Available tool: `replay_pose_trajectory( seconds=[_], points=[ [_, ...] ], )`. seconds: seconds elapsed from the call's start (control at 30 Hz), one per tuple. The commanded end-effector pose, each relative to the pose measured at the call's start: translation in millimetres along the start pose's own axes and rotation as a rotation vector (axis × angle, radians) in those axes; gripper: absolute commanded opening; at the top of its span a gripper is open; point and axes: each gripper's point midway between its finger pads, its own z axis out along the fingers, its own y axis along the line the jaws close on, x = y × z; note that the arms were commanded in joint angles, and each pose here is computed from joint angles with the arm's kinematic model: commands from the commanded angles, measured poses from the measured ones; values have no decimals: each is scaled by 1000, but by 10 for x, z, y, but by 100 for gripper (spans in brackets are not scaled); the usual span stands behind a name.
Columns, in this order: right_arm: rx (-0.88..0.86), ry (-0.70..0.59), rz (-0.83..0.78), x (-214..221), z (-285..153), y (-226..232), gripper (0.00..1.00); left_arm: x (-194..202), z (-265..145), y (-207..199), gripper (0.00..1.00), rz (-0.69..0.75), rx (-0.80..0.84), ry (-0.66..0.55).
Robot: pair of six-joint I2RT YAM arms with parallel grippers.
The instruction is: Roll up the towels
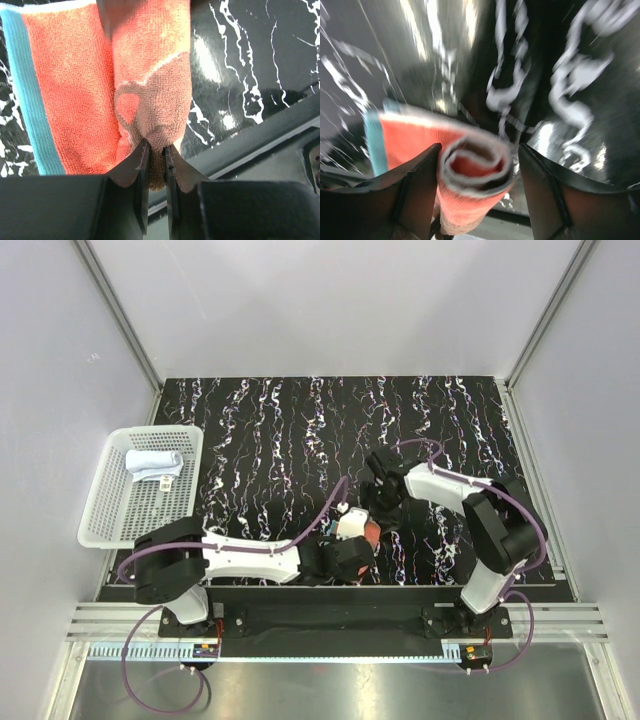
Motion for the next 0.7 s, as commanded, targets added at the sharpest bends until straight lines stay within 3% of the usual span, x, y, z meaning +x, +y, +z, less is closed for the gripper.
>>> replay_pose_trajectory(
  seconds=[0.0, 0.3, 0.43, 0.67],
  points=[
    [-27, -83, 5, -406, -129, 41, 70, 308, -43, 177, 7, -28, -23, 101],
    [-137, -280, 92, -891, -523, 76, 77, 480, 31, 368, 1, -157, 22, 141],
    [-184, -322, 132, -758, -576, -4, 80, 446, 19, 443, 0, -251, 72, 117],
    [-476, -328, 211, -318, -650, 172, 82, 472, 56, 673, 0, -433, 142, 125]
  ],
)
